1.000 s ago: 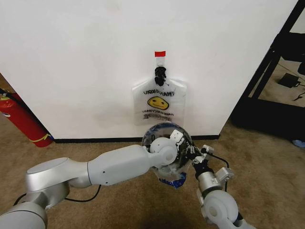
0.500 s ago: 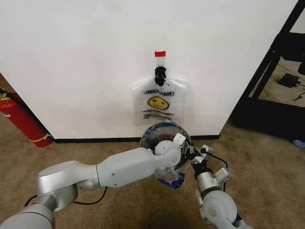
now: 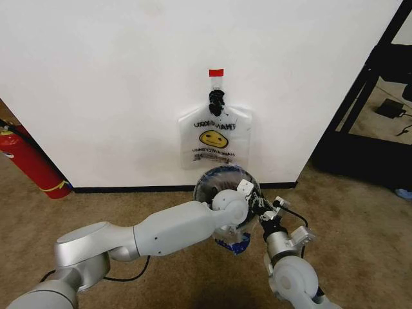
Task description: Pick up the garbage bag from the wall and place it over the trash bin.
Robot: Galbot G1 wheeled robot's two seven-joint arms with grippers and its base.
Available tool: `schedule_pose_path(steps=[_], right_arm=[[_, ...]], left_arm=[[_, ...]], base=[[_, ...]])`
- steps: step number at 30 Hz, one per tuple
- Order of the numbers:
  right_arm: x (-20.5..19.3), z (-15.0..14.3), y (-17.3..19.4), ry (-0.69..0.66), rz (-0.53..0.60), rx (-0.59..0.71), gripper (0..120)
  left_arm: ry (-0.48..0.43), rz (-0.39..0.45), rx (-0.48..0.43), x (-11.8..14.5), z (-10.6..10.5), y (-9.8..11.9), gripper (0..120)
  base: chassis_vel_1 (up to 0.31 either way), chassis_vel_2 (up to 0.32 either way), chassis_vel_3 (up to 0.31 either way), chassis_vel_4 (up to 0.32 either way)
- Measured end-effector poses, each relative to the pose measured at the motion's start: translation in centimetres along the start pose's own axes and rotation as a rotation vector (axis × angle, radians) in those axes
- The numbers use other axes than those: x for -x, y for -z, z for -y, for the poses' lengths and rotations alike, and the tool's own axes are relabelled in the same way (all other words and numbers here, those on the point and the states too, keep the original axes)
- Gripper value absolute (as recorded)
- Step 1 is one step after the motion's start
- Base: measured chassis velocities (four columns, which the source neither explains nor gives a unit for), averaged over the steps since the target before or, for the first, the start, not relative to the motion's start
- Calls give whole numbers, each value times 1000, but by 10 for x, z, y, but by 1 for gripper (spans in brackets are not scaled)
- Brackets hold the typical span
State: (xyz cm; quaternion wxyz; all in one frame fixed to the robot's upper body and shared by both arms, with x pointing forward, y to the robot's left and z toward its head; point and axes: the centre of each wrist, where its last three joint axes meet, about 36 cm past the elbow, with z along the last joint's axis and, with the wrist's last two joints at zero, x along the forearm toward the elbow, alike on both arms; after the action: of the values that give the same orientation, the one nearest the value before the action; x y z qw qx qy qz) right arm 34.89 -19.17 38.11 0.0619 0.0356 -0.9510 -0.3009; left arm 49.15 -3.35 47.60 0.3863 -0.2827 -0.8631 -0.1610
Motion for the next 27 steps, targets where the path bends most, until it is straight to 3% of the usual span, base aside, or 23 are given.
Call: schedule_pose_path(steps=[13, 24, 27], right_arm=[[4, 4, -10, -21, 3, 2, 2], [8, 6, -14, -30, 10, 20, 2], [11, 7, -16, -43, 10, 49, 2]], left_arm=[[28, 39, 41, -20, -7, 3, 0], [99, 108, 10, -50, -49, 7, 0], [138, 139, -27, -72, -76, -3, 0]], base=[[0, 0, 0, 0], [0, 0, 0, 0], [0, 0, 0, 0]])
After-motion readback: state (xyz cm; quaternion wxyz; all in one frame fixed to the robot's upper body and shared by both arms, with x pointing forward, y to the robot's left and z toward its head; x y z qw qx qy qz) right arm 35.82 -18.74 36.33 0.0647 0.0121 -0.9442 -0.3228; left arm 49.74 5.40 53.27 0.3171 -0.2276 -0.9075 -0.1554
